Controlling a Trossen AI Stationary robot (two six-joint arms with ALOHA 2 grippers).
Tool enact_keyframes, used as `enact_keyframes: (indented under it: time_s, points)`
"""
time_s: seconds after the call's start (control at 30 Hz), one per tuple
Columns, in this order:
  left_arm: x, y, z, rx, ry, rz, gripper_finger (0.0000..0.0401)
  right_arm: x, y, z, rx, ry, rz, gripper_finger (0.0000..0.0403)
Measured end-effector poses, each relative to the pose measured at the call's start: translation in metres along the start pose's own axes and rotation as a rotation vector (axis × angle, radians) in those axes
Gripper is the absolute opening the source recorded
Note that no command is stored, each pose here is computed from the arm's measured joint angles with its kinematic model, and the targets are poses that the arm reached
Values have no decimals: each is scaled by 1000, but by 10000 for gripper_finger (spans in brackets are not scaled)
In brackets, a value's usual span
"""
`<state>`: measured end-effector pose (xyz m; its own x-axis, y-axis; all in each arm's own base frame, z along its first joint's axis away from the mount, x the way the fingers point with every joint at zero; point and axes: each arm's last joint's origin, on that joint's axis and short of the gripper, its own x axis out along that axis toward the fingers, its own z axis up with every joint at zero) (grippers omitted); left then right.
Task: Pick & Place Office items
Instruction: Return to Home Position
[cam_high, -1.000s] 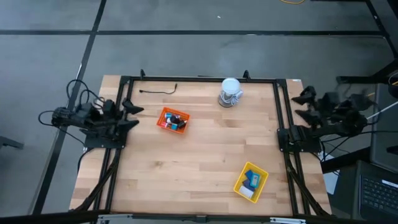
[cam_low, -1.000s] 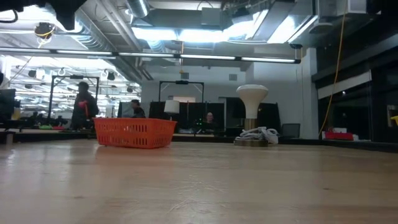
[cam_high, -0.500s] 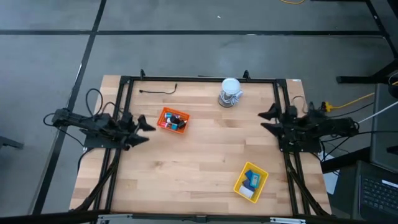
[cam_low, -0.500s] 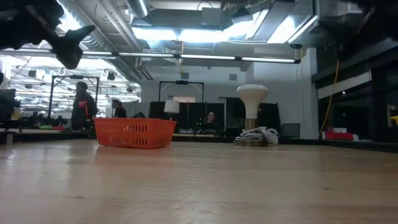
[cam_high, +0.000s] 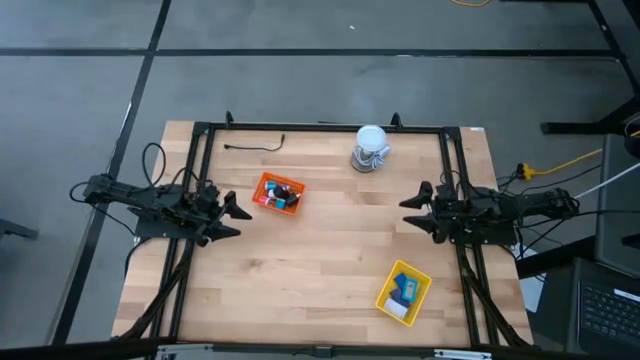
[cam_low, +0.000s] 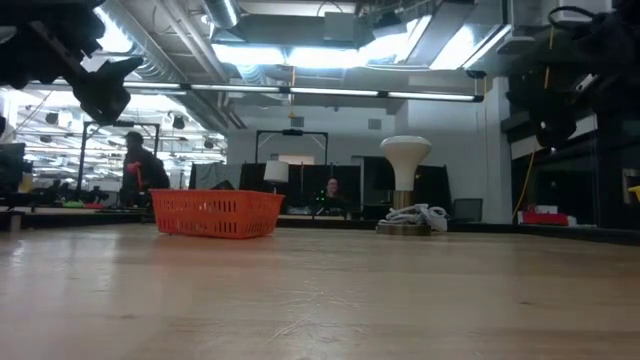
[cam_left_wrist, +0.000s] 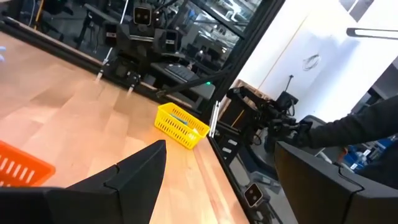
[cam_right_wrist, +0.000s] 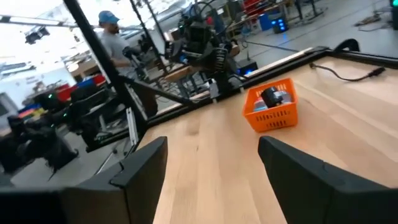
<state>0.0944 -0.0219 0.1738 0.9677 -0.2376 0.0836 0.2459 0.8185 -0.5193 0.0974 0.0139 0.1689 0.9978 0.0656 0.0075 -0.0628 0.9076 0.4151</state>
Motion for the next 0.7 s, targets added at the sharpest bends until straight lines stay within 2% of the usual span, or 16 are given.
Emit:
enact_keyframes:
  time_s: [0.17, 0.53, 0.7]
  points:
    - [0, 0, -1, 22, 6, 4, 291, 0, 1, 0, -27, 7, 19, 265]
    - [1, 4, -6, 228, 75, 37, 291, 0, 1, 0, -23, 12, 27, 265]
    - [1, 5, -7, 250, 85, 47, 291, 0, 1, 0, -23, 12, 27, 265]
